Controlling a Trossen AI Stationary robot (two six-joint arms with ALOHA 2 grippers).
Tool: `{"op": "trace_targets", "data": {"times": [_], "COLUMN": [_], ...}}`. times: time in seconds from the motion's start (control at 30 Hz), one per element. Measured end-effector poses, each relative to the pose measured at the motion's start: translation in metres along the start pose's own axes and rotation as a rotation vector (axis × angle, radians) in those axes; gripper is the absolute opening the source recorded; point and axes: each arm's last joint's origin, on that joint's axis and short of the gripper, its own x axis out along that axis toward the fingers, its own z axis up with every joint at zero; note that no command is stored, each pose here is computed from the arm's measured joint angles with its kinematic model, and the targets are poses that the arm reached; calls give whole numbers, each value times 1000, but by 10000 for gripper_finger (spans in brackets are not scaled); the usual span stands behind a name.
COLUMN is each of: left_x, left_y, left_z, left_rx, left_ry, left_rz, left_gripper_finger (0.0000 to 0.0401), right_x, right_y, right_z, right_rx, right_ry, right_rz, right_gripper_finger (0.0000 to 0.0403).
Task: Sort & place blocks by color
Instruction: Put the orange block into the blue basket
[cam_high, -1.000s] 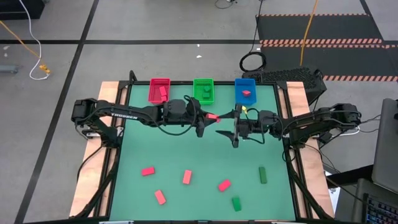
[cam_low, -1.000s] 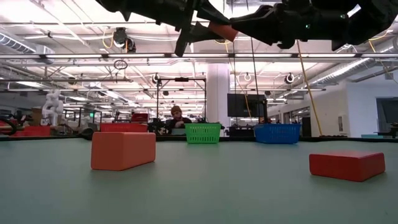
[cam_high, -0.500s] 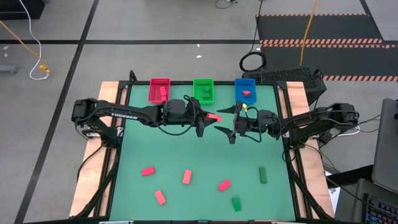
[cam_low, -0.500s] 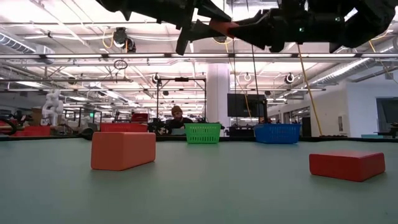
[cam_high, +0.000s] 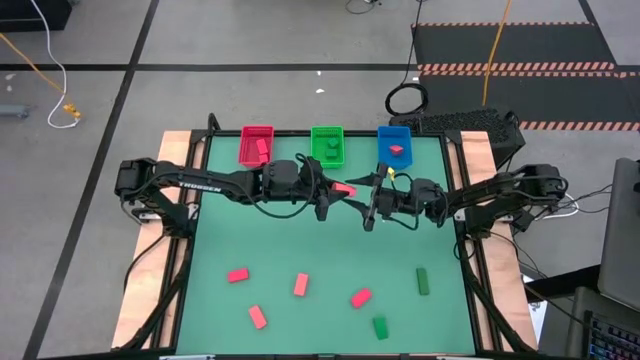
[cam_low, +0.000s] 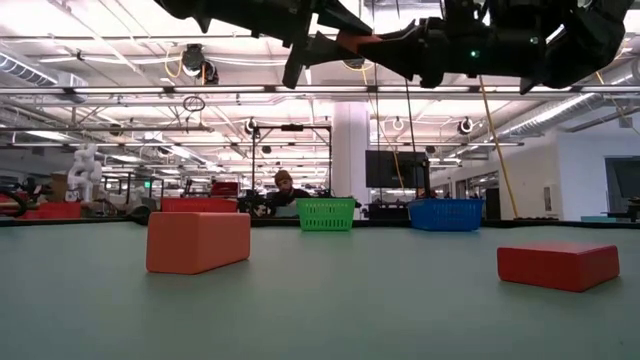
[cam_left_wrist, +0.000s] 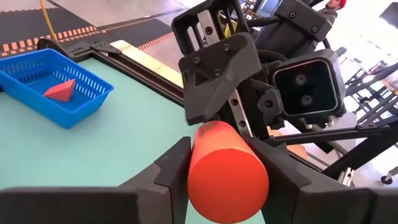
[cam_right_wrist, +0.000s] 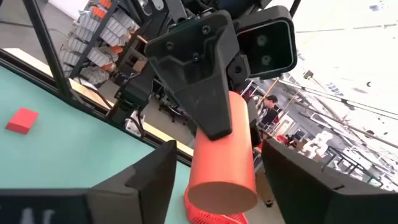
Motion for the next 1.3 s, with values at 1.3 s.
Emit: {"op": "trace_targets", "data": {"times": [1.3], "left_x": [-55], "left_y": [13], "left_z": [40], "left_rx": [174], "left_ry": [2], "left_rz": [158], "left_gripper_finger": [248], "right_x": [-9], "right_y": [-11], "right_z": [-23], "right_rx": [-45], "right_ry": [431], "right_rz": [-353], "right_gripper_finger": [125]}}
